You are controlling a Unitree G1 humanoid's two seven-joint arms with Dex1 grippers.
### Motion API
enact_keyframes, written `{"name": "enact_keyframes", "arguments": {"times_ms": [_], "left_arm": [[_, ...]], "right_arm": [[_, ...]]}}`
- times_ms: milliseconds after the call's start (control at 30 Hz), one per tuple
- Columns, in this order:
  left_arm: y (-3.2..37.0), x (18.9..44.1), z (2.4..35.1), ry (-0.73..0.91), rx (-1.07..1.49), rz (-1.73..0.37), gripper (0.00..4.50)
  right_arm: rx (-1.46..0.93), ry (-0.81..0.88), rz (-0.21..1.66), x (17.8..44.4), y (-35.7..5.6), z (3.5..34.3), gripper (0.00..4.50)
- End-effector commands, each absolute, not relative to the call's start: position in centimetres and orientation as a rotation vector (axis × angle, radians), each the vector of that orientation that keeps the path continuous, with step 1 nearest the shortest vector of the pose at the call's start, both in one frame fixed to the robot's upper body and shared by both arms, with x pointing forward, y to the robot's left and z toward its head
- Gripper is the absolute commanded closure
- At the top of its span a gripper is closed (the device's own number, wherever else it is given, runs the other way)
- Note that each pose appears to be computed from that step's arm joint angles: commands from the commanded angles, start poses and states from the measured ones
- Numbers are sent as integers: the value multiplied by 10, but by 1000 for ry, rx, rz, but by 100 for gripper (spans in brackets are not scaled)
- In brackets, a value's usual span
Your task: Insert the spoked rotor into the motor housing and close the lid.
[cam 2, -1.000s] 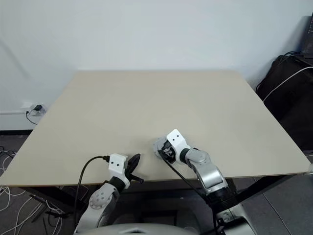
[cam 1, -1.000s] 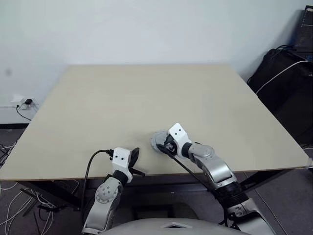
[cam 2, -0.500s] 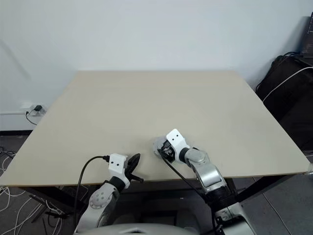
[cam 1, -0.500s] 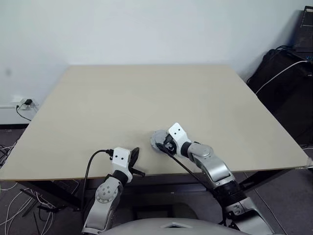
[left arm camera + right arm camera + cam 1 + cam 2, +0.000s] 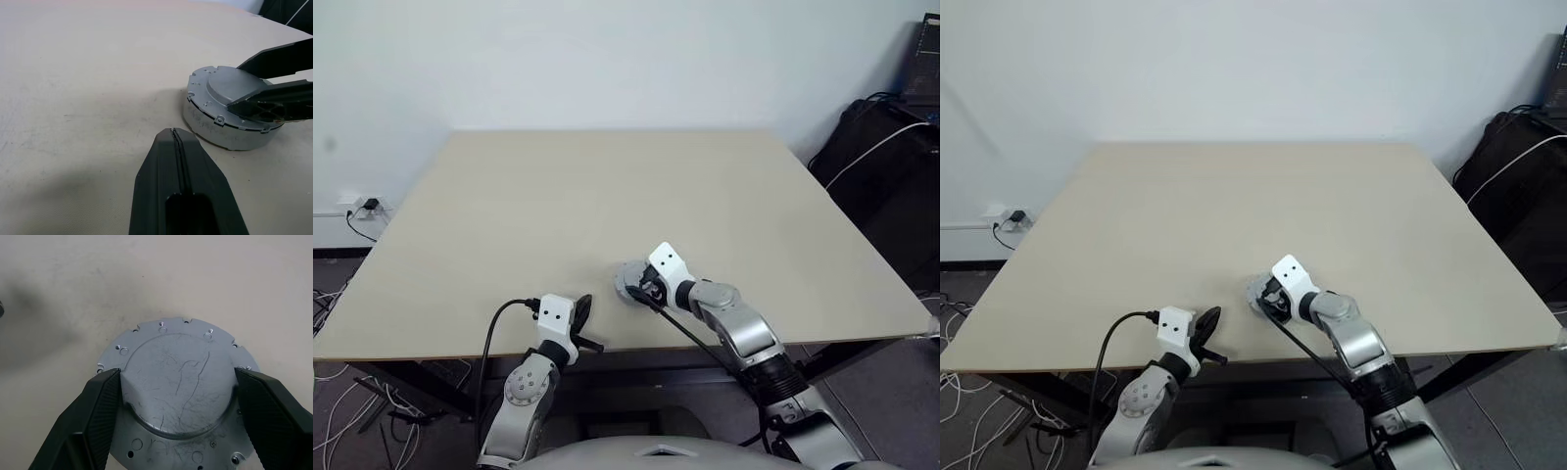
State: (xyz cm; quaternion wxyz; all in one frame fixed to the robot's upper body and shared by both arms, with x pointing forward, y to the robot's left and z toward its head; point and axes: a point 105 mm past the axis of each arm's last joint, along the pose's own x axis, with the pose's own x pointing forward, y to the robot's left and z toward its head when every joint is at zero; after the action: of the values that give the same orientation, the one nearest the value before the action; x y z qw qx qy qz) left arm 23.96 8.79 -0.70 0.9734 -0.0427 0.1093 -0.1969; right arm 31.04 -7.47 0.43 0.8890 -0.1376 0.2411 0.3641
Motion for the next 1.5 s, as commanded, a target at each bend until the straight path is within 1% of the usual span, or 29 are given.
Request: {"name": "enact_keyframes", "arguments": {"times_ms": [33,200,267,467,533,667,733,967,1100,1200,1267,1333,1433,1500], "left_arm": [[83,244,7,162,-93,-412,450],[83,244,7,164,-95,-413,450],[83,243,6,165,-95,-413,450],[84,243,7,165,-94,-415,450],[83,243,6,165,-93,-417,450],[81,242,7,166,-101,-436,450],[80,241,7,166,-103,-438,450],[80,242,8,164,-101,-436,450],[84,251,8,181,-73,-392,450],[93,268,5,250,-67,-304,450],[94,278,5,287,-55,-296,450],[91,286,7,303,-69,-331,450],[82,301,11,321,-41,-442,450],[74,307,15,341,-80,-514,450]], "right_arm": [[-353,583,712,308,-90,-12,119],[-277,641,713,303,-89,-14,119],[-281,658,696,304,-91,-15,119],[-337,636,648,311,-97,-14,119],[-326,658,666,308,-95,-16,119],[-321,758,745,292,-94,-24,119],[-303,785,755,288,-94,-25,119],[-356,710,713,297,-96,-20,119],[-358,681,684,302,-96,-18,119],[-351,682,680,302,-95,-20,119],[-348,682,684,301,-93,-21,119],[-345,683,687,300,-91,-21,119],[-341,681,694,300,-88,-21,119],[-338,676,696,300,-86,-21,119]]}}
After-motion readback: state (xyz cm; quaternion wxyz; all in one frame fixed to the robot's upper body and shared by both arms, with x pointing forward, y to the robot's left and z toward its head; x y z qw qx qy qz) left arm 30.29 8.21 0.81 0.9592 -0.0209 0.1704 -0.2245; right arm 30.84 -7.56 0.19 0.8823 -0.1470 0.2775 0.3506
